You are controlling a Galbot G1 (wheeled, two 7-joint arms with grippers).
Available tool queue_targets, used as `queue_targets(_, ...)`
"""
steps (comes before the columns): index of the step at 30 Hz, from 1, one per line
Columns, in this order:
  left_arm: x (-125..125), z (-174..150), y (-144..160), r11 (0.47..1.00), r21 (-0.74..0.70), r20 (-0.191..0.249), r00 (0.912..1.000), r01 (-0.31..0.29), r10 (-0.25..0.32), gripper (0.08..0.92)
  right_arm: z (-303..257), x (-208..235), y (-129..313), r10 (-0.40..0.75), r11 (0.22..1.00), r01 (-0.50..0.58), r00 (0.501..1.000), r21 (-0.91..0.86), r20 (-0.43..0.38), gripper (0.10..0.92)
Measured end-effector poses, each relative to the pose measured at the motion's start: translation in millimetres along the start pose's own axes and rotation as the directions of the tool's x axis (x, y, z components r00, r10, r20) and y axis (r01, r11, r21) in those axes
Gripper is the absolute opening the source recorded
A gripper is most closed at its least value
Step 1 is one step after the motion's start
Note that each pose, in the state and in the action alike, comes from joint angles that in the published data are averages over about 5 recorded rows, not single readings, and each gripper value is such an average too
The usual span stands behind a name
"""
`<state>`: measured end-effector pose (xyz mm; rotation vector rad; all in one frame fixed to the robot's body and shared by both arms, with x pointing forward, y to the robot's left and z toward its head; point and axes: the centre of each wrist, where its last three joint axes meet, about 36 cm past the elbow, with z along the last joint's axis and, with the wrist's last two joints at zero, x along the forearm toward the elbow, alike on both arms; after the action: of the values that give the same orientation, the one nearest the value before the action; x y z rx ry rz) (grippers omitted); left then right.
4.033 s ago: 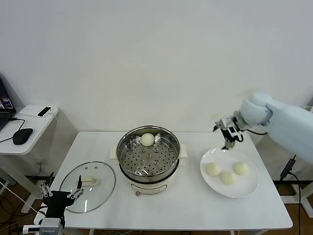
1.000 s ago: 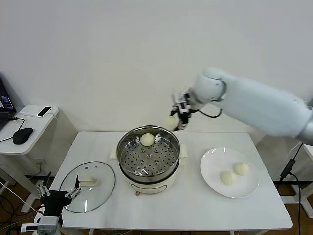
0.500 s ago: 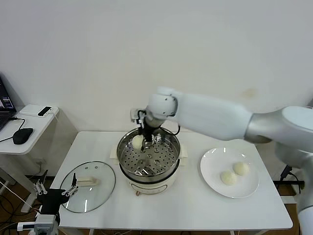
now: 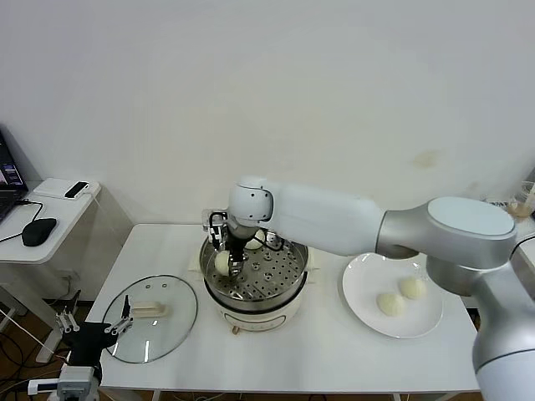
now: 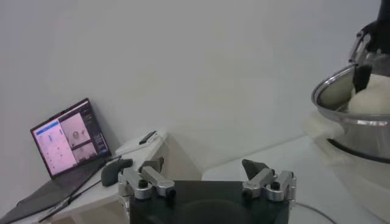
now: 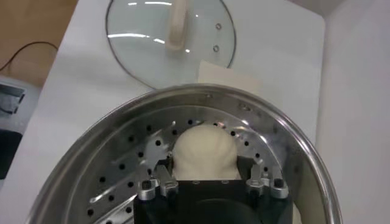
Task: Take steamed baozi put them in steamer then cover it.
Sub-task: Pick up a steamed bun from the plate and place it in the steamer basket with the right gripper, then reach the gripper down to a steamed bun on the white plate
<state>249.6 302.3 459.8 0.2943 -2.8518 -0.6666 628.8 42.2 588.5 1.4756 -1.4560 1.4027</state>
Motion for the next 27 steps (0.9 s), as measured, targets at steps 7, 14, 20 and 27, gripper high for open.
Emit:
queue_targets(7,-2.0,0.6,-1.0,1.0,0.002,0.001,1.0,-0.002,0.002,0.823,0.4,-8.5,-3.1,0.011,1.0,-0.011,1.0,-0.024,-0.013,0.645)
queue_targets(14,-2.2,-0.3,-1.4,1.0,0.002,0.005,1.0,-0.004,0.004,0.823,0.7,-5.6,-6.7,0.016,0.999,-0.016,1.0,-0.036,-0.012,0.739)
queue_targets(20,-2.2,-3.1,-0.3,1.0,0.0,0.013,0.9999,-0.005,0.004,0.823,3.3,10.2,-11.1,0.022,0.999,-0.022,1.0,-0.023,-0.005,0.82)
queue_targets(27,-1.9,-3.8,1.1,1.0,0.003,0.01,0.9999,-0.011,0.011,0.823,20.3,56.7,-17.9,0.039,0.998,-0.039,0.999,0.049,0.001,0.823)
